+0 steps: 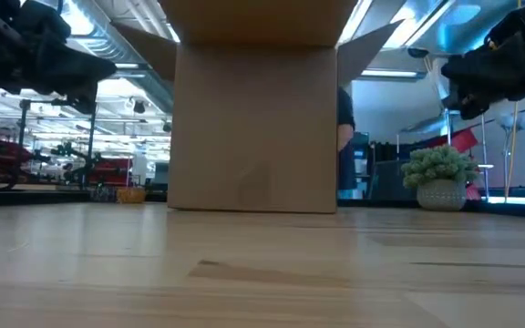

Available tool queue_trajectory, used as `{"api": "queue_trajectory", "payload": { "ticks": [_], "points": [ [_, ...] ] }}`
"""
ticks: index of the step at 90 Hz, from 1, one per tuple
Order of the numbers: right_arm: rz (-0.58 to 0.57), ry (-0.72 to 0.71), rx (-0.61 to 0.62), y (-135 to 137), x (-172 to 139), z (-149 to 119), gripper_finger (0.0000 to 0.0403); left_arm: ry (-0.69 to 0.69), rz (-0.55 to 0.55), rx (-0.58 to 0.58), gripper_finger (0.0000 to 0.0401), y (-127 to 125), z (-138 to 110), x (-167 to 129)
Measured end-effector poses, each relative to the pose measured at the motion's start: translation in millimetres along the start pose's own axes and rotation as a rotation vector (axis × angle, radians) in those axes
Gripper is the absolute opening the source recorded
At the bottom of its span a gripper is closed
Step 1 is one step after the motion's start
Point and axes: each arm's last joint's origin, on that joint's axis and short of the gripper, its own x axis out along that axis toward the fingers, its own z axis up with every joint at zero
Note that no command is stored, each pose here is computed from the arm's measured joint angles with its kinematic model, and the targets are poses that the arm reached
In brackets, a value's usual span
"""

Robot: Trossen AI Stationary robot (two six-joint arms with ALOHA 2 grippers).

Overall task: Wrap mug
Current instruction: Return to Home Position

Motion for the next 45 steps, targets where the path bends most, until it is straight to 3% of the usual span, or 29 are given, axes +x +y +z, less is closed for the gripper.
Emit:
{"api": "queue_trajectory", "payload": {
  "ticks": [17,45],
  "points": [
    [-0.001,0.007,-0.004,-0.1,0.4,-0.7,0.0005,-0.002,0.016,0.015,0.0,-0.2,-0.1,0.0],
    [-0.002,0.007,-0.001,-0.1,0.4,-0.7,0.0005,-0.004,0.021,-0.054,0.0,0.0,0.0,0.0]
  ]
}}
